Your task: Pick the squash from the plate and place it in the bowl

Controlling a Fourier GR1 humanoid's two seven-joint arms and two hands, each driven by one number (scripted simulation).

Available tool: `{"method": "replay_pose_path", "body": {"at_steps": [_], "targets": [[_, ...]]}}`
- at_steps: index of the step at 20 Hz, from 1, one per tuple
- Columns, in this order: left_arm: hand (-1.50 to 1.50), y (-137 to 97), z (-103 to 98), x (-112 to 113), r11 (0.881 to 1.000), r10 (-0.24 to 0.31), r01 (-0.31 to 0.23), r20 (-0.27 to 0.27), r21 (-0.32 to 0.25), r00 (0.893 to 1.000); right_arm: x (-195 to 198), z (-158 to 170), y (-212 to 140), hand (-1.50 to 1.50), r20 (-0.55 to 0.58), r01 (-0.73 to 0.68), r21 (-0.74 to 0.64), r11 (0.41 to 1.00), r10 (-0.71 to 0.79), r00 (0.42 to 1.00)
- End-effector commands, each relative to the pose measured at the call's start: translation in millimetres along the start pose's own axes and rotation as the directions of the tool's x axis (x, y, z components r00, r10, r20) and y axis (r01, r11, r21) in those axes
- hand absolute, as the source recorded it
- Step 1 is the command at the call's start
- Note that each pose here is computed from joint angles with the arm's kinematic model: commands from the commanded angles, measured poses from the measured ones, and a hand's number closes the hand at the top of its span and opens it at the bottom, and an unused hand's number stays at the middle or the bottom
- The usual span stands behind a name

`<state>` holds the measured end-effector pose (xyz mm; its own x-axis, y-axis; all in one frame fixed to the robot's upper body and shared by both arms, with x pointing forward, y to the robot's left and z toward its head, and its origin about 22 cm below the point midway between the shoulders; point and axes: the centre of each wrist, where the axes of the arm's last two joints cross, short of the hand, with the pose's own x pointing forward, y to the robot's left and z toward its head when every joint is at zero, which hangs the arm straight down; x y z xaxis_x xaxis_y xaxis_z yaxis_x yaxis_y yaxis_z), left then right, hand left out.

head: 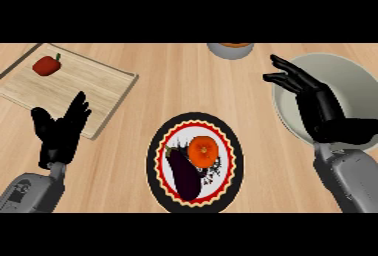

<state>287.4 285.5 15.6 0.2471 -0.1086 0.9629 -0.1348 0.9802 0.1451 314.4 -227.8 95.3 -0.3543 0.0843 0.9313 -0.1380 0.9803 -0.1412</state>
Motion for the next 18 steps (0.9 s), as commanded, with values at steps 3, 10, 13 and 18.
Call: {"method": "replay_pose_path", "body": {"at_steps": [3, 10, 13, 18], "targets": [[0.0, -36.4, 11.9, 7.2, 0.997, -0.005, 0.016, 0.144, -0.074, 0.99, -11.0, 25.4, 76.5, 1.5, -0.207, -0.056, 0.125, 0.991, 0.081, 0.975], [0.0, -51.2, 12.9, 14.4, 0.993, 0.03, -0.002, 0.228, -0.122, 0.973, -36.5, 56.0, 113.7, -1.5, -0.225, -0.282, -0.245, 0.928, 0.228, 0.947], [0.0, -50.2, 17.1, 12.7, 0.99, 0.024, 0.009, 0.234, -0.141, 0.972, -21.8, 86.4, 173.1, -1.5, -0.095, -0.152, -0.348, 0.925, 0.126, 0.987], [0.0, -70.9, 28.2, 7.9, 0.987, 0.045, -0.003, 0.255, -0.162, 0.966, -8.2, 103.6, 197.3, -1.5, -0.01, -0.257, -0.399, 0.88, 0.277, 0.961]]}}
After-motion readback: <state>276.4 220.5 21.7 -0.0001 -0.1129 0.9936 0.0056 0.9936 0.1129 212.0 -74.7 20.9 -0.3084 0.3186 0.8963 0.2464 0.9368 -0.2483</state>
